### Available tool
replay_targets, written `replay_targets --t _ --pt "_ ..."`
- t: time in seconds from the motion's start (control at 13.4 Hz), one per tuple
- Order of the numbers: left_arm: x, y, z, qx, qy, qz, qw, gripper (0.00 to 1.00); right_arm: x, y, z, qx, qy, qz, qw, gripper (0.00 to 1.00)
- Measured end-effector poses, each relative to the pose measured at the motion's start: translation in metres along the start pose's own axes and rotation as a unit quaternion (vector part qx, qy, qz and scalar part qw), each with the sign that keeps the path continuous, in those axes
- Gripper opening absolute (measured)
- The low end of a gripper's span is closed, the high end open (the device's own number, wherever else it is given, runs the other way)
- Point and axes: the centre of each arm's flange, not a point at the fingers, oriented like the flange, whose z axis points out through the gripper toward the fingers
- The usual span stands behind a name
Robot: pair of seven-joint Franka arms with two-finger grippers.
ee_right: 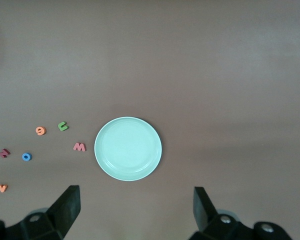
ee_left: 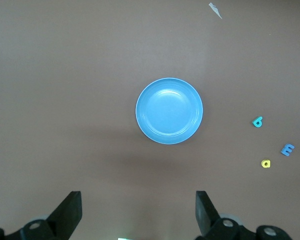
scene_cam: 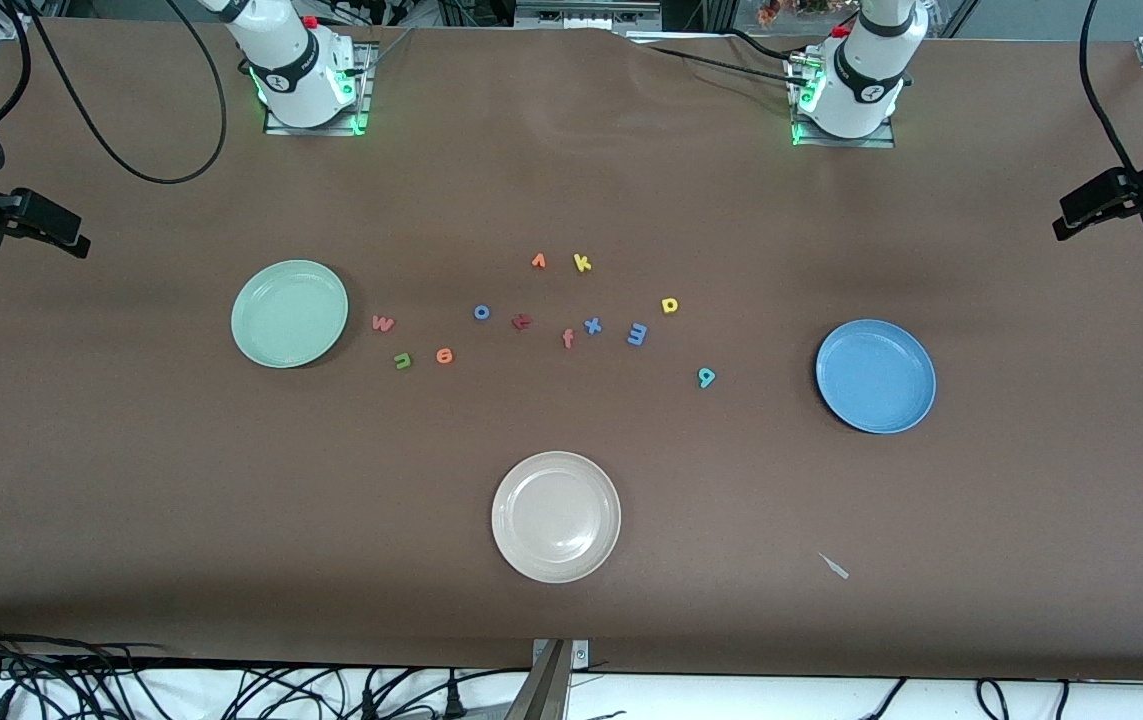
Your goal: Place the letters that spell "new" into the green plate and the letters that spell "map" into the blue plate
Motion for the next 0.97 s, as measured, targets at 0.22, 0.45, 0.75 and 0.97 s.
replay_targets --t 0.22,0.45,0.75,0.97 --pt "0.000 -0.003 0.000 0.000 0.000 -0.002 1.000 1.00 0.000 0.000 0.000 0.000 0.000 0.000 1.000 1.00" --pt "0.003 -0.002 0.001 -0.001 0.006 -0.002 1.000 1.00 0.000 0.000 0.000 0.000 0.000 0.001 1.000 1.00" --pt "0.016 0.021 0.025 0.001 -0.013 0.019 1.000 1.00 0.000 0.000 0.001 0.000 -0.003 0.000 1.000 1.00" --pt "0.031 0.063 0.070 0.005 -0.055 0.056 0.997 1.00 -0.001 -0.001 0.003 0.000 -0.007 -0.004 1.000 1.00"
